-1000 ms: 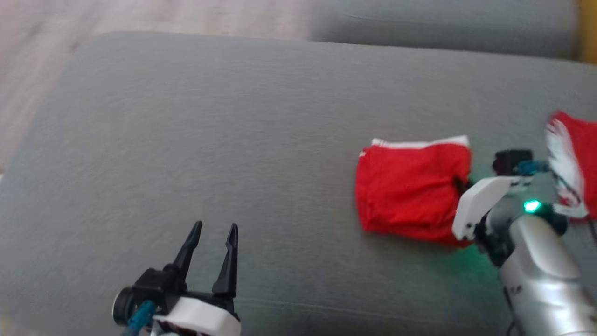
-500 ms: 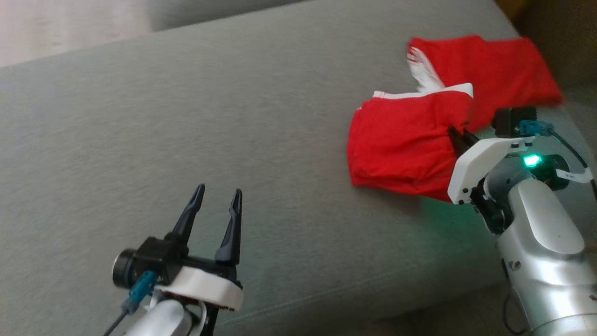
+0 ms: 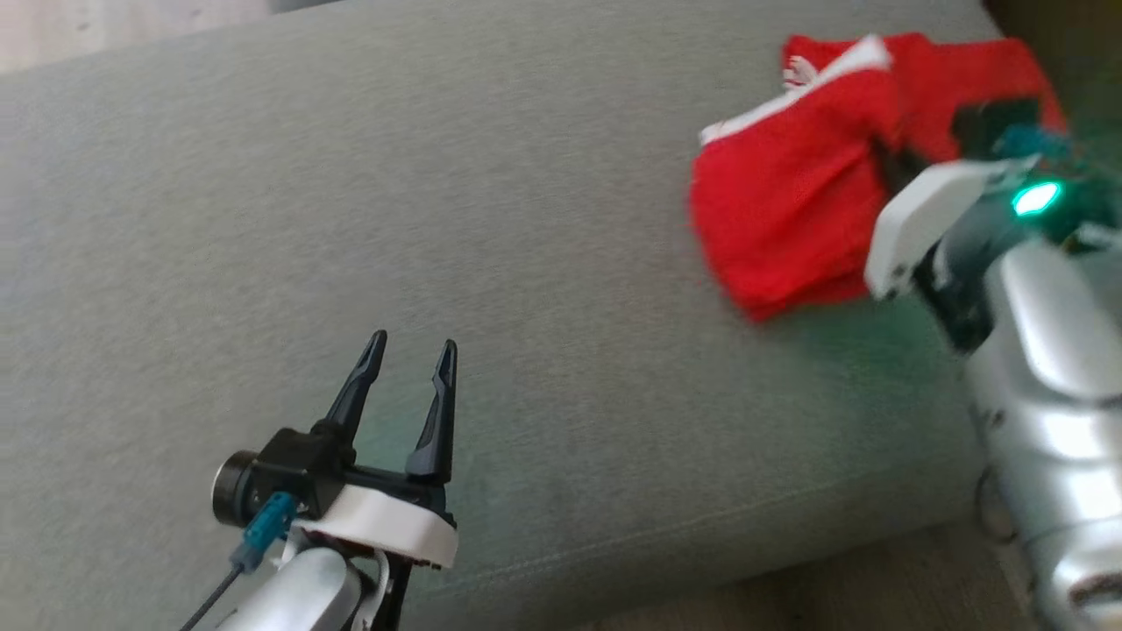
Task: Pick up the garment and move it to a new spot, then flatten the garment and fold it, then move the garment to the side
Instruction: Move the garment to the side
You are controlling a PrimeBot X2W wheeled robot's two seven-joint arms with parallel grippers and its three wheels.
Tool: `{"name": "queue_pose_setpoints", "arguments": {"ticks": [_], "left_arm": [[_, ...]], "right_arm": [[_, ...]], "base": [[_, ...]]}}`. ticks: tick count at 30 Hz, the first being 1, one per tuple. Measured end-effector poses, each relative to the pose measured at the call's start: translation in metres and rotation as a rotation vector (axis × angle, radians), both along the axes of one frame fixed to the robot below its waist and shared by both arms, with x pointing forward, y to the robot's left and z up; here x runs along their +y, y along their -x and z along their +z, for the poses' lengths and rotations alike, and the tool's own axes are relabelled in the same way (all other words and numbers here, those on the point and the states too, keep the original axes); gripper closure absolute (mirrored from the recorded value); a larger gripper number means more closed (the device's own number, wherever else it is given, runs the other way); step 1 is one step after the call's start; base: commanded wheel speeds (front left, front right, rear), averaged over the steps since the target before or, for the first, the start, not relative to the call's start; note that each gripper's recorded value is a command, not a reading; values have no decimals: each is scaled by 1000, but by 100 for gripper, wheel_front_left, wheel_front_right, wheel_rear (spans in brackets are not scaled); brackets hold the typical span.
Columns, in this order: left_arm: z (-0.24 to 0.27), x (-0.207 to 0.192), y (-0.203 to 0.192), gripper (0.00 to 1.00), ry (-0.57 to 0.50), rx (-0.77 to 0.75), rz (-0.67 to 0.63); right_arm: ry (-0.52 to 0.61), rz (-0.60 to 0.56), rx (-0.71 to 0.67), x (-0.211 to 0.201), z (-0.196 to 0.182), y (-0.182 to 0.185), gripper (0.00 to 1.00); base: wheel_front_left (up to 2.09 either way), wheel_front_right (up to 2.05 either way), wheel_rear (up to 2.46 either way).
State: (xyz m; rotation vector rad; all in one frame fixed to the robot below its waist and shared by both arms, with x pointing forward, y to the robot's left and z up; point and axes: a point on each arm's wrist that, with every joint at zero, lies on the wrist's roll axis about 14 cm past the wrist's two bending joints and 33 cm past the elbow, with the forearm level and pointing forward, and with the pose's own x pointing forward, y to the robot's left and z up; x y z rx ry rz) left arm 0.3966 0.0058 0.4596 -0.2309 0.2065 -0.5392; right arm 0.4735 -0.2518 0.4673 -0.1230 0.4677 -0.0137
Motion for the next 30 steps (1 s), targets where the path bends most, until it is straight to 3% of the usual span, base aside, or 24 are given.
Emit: {"name": "queue_pose_setpoints", "arguments": {"ticks": [7,16,24,25,26,27,30], "left_arm": [[-4,36,0,0,-21,11,107],[-11,70,3,0,-37,32,211],[-20,86,3,0,-56,54,253],[-20,86,3,0,-56,53,253],[-20,86,3,0,-56,54,252],[-20,85,2,0,-56,54,251],[-19,83,1,0,-55,50,242]], "right_arm": [[158,37,53,-19,4,-32,100],[328,-6,115,-69,14,-64,100],[421,-10,162,-84,6,-78,100],[428,-13,162,-86,6,-78,89],[435,-19,159,-89,7,-78,29],[444,-27,156,-93,9,-77,0],[446,-70,173,-108,8,-70,0]], "base": [[0,0,0],[0,0,0],[0,0,0],[0,0,0],[0,0,0],[0,0,0],[0,0,0]]}}
